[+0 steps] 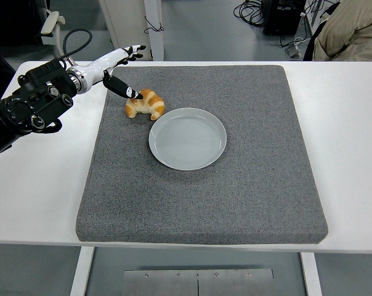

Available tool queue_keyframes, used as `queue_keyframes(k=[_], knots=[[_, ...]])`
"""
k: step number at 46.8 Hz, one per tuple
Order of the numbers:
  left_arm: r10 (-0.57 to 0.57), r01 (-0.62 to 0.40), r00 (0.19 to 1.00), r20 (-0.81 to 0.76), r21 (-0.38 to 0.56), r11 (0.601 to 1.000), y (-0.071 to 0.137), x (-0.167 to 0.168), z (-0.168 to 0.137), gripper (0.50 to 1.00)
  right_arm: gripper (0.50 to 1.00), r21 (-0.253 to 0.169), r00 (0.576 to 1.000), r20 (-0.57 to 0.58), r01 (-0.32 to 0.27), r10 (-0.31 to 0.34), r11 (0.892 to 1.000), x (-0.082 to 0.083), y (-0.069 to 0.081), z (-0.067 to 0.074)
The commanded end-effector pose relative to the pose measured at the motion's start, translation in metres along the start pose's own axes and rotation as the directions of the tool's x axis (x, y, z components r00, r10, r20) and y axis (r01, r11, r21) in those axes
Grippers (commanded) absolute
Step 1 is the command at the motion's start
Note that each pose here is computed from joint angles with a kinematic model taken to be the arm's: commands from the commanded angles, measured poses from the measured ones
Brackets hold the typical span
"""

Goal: Place the bread on the plate

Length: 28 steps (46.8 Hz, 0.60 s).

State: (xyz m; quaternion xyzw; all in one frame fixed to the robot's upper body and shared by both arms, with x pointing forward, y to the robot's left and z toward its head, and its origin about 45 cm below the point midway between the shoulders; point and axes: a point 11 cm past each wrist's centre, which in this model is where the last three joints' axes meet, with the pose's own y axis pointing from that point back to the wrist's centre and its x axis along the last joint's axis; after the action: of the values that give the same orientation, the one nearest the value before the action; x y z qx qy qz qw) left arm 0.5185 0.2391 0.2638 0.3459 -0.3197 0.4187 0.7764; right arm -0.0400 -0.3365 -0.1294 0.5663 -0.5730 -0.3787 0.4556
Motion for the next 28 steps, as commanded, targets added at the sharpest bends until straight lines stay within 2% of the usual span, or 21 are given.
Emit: queue_keyframes(k=[1, 12, 28], knots=[[-0.011, 0.011, 0.999, 0.037, 0.002, 1.0, 0.0, 0.001, 0.002, 0.972, 1.0, 0.0, 1.0, 0.0, 0.0, 0.0, 1.0, 0.0, 0.0, 0.0], [-0.064, 0.06, 0.986, 0.154, 0.03, 0.998, 0.0, -0.002, -0.002, 0.971, 1.0, 0.0, 1.0, 0.0, 0.0, 0.0, 1.0, 0.0, 0.0, 0.0], [-0.086, 0.084, 0.98, 0.181, 0.022, 0.996, -0.007, -0.013, 0.008, 0.971, 1.0, 0.0, 1.0, 0.001, -0.001, 0.001, 1.0, 0.0, 0.0, 0.0]])
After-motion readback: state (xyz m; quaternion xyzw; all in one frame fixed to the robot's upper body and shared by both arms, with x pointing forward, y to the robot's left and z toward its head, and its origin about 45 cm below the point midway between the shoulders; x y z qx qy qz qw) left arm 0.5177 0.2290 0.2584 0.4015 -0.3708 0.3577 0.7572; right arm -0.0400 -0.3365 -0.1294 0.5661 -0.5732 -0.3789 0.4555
